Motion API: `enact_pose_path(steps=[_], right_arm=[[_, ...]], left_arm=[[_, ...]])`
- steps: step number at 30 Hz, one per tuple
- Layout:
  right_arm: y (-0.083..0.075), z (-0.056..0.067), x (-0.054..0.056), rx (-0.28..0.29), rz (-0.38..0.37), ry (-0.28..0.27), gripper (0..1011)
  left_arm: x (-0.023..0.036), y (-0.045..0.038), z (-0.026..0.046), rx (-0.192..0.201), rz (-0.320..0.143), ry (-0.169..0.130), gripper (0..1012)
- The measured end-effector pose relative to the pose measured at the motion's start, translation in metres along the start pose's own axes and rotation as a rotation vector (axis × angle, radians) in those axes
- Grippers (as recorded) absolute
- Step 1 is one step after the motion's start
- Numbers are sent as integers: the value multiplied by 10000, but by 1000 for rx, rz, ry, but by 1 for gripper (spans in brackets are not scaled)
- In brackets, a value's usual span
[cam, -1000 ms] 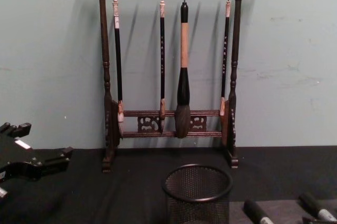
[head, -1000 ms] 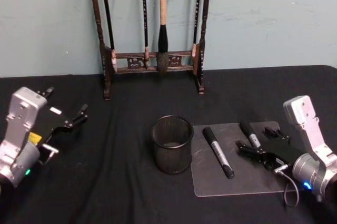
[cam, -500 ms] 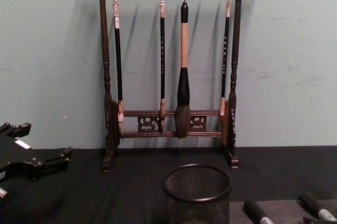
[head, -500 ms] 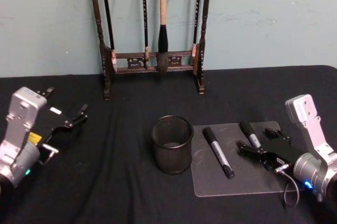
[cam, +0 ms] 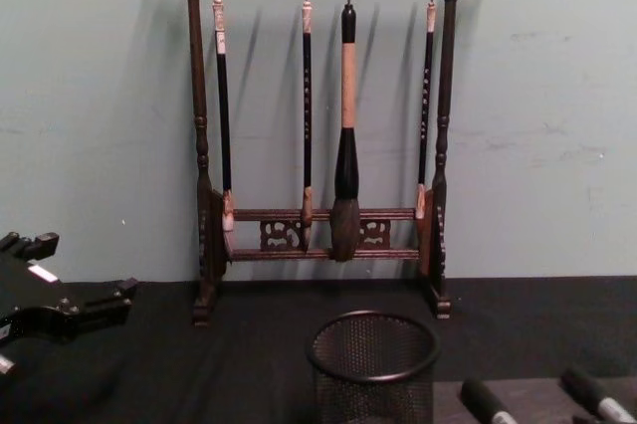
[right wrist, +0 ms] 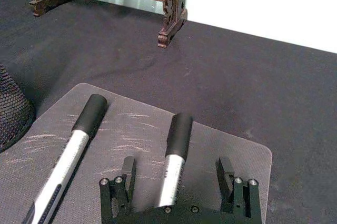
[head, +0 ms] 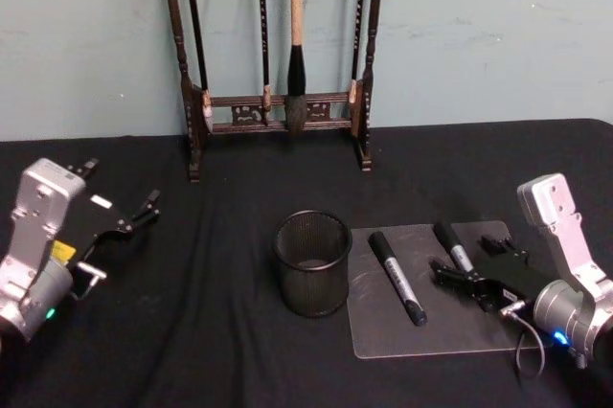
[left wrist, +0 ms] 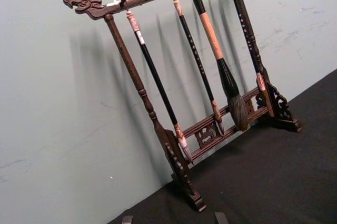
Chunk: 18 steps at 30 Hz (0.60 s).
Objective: Pick up the water-based marker from the table and place it into the pen holder.
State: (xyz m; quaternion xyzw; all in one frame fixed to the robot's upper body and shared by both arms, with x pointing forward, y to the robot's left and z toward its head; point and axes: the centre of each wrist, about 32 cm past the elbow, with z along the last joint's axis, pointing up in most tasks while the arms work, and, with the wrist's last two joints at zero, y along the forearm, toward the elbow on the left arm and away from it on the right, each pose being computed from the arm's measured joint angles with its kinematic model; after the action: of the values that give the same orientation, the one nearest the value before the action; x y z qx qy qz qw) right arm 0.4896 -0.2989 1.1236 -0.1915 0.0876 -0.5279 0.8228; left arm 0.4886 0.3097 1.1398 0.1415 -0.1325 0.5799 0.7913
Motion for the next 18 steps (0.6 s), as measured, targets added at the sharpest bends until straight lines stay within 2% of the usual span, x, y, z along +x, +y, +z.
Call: enact_pose_path(steps=[6, 8, 13, 18], right_arm=[[-1, 1, 1, 0, -1, 0, 1000], [-1, 1, 1, 0, -1, 0, 966], [-2, 1, 1, 0, -1, 0, 869], [-2, 3, 1, 1, -1, 0, 687]], left_arm=[[0, 0, 0, 0, 0, 0, 1009], [0, 0, 0, 0, 0, 0, 1009], [0, 0, 0, 0, 0, 0, 1009], [0, 0, 0, 0, 0, 0, 1009]])
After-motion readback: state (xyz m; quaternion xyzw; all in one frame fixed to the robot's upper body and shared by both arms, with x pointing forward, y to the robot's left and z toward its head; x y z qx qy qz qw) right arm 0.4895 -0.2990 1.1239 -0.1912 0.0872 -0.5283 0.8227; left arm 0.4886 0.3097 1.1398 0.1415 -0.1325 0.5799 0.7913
